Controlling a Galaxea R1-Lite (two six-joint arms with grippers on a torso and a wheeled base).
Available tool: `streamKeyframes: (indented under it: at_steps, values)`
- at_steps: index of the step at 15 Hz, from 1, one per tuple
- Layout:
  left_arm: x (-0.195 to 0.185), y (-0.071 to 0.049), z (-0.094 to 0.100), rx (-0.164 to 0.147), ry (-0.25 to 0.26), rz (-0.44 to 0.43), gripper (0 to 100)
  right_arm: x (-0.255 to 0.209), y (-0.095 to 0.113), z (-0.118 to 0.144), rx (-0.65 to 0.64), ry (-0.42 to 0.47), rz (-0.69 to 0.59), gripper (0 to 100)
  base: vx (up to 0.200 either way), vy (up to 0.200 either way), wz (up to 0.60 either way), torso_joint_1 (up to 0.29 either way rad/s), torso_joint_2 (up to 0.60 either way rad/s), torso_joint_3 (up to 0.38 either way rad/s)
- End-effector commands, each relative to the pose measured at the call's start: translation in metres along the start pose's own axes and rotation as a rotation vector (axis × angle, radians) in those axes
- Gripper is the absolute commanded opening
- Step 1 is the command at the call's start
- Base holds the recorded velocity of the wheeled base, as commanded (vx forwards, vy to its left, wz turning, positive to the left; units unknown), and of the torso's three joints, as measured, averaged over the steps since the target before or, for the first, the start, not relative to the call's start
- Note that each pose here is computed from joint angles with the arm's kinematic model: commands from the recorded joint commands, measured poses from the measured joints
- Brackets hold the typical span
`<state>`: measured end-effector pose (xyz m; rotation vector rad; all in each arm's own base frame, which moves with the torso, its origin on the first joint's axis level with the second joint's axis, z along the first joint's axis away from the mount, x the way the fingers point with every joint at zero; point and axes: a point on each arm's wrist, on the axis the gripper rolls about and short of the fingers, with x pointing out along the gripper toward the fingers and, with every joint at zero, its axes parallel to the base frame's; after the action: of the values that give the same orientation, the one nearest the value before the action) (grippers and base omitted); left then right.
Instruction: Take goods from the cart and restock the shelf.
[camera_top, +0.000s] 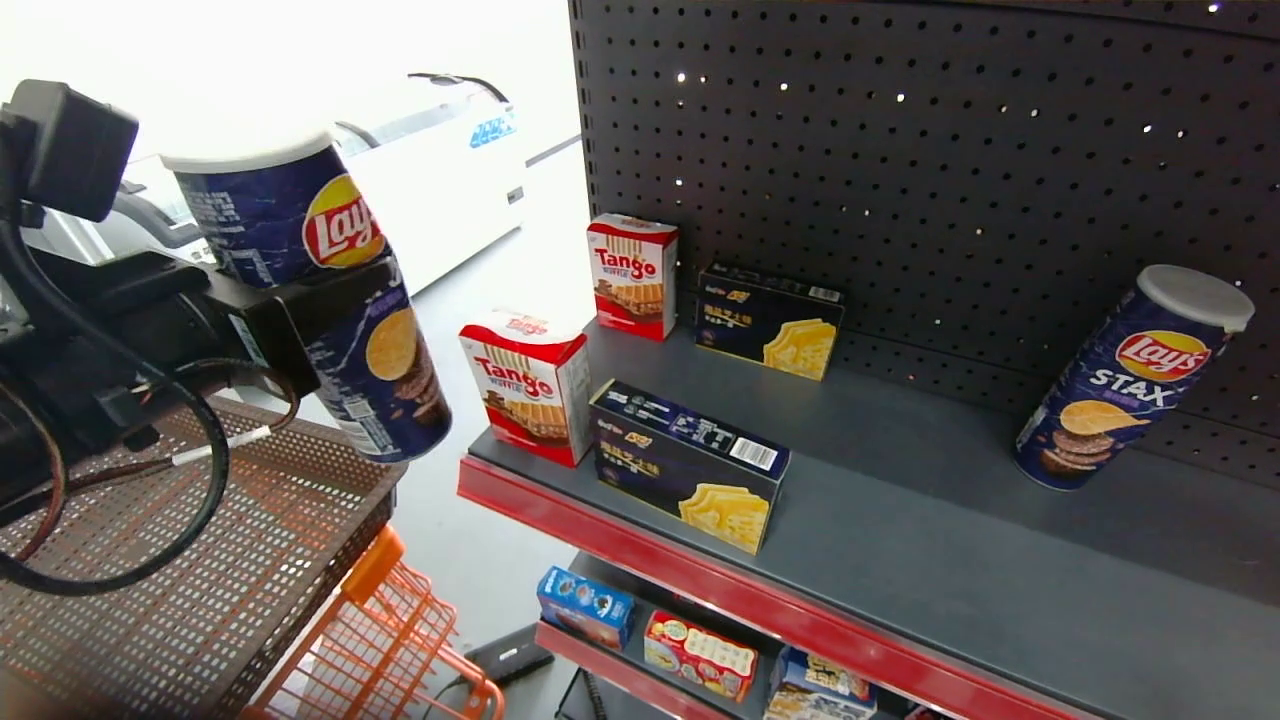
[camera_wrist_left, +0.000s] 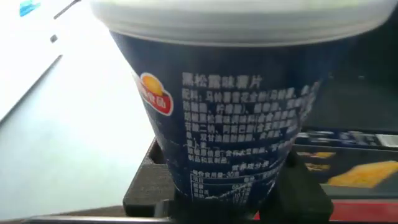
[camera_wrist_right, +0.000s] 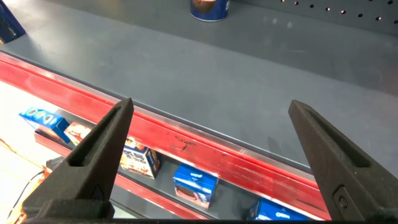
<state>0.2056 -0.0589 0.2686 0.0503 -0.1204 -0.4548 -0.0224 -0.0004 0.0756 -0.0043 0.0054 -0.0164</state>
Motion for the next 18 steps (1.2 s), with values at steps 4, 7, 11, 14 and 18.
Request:
streamKeyframes:
  at_steps: [4, 7, 11, 14, 18]
  values:
    - [0.0, -0.029, 0.011, -0.014, -0.04, -0.142, 0, 0.0, 0.0, 0.0, 0.0, 0.001, 0.0, 100, 0.0, 0.0, 0.0, 0.0, 0.0, 0.0]
    - [0.002, -0.036, 0.01, -0.024, -0.01, -0.18, 0, 0.0, 0.0, 0.0, 0.0, 0.001, 0.0, 100, 0.0, 0.0, 0.0, 0.0, 0.0, 0.0]
    - [0.001, -0.048, 0.021, -0.029, 0.014, -0.238, 0, 0.0, 0.0, 0.0, 0.0, 0.001, 0.0, 100, 0.0, 0.0, 0.0, 0.0, 0.0, 0.0]
    - [0.0, -0.055, 0.025, -0.029, -0.004, -0.275, 0, 0.0, 0.0, 0.0, 0.0, 0.001, 0.0, 100, 0.0, 0.0, 0.0, 0.0, 0.0, 0.0]
    - [0.011, -0.062, 0.028, -0.033, 0.026, -0.362, 0, 0.0, 0.0, 0.0, 0.0, 0.001, 0.0, 100, 0.0, 0.0, 0.0, 0.0, 0.0, 0.0]
